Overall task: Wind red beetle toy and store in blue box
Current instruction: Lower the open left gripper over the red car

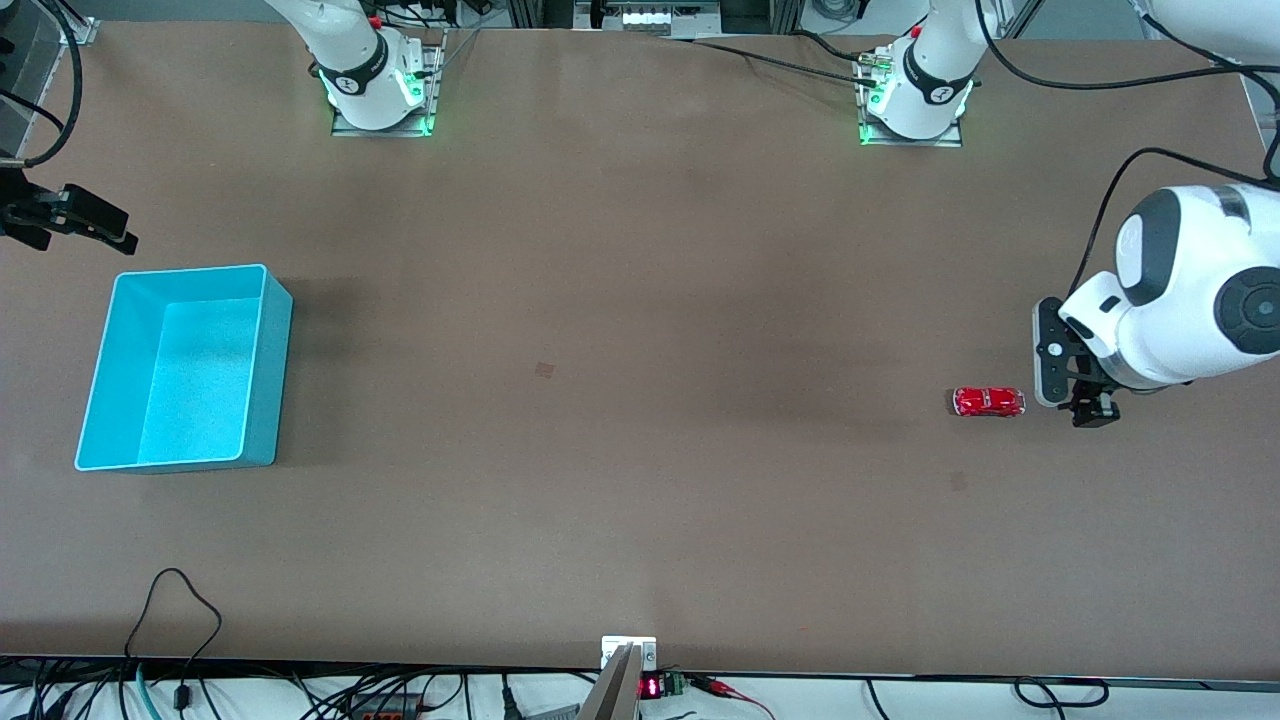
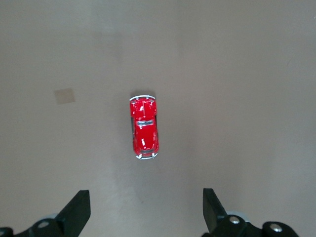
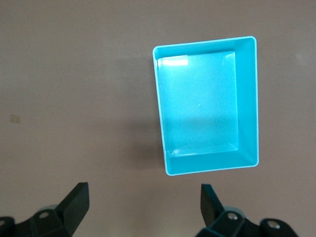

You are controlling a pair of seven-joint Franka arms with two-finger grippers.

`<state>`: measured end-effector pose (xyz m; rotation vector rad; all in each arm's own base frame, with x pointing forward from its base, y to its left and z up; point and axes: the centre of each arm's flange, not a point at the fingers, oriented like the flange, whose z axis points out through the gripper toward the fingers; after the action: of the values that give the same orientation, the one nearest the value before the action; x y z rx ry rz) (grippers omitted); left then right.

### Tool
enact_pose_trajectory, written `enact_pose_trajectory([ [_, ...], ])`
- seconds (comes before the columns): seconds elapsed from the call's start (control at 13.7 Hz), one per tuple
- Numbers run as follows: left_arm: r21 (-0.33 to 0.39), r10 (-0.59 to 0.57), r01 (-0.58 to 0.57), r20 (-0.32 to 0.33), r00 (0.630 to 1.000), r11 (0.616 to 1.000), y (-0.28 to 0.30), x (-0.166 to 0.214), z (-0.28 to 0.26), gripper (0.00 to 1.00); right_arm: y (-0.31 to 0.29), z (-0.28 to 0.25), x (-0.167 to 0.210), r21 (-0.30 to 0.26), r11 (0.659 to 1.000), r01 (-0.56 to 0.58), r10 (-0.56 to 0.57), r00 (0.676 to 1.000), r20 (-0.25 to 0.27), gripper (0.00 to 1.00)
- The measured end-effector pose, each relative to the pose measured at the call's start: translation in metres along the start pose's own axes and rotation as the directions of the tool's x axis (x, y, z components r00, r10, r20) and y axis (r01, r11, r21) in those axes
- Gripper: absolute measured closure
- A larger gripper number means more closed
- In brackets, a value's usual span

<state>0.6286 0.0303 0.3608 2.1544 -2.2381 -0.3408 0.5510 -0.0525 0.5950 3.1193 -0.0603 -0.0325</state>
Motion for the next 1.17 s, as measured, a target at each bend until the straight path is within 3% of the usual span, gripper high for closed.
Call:
enact_pose_trajectory([
  [0.15, -0.031, -0.01, 0.01, -0.008, 1.0, 0.999, 0.001, -0.009, 0.034, 0.0, 0.0, 0.0, 0.0, 0.001, 1.0, 0.0, 0.0, 1.0, -0.001, 0.0],
  [0.59, 0.092, -0.005, 0.01, -0.047, 0.999, 0.996, -0.001, -0.019, 0.119, 0.04, -0.002, 0.0, 0.001, 0.019, 1.0, -0.001, 0.001, 1.0, -0.003, 0.0],
  [0.66, 0.104, 0.003, 0.002, -0.056, 0.998, 0.995, 0.0, -0.014, 0.127, 0.09, -0.002, 0.0, 0.001, 0.019, 1.0, -0.001, 0.001, 1.0, -0.003, 0.0],
  [0.73, 0.111, 0.015, -0.007, -0.063, 0.998, 0.994, 0.0, -0.009, 0.132, 0.21, -0.002, 0.0, 0.001, 0.019, 1.0, -0.001, 0.001, 1.0, -0.003, 0.0],
  [1.1, 0.12, 0.018, -0.001, -0.14, 0.99, 0.993, 0.002, -0.009, 0.165, 0.22, -0.002, 0.0, 0.001, 0.019, 1.0, -0.001, 0.001, 1.0, -0.003, 0.0],
  [1.17, 0.124, 0.022, -0.003, -0.152, 0.988, 0.992, 0.002, -0.011, 0.17, 0.28, -0.002, 0.0, 0.001, 0.019, 1.0, -0.001, 0.001, 1.0, -0.003, 0.0],
])
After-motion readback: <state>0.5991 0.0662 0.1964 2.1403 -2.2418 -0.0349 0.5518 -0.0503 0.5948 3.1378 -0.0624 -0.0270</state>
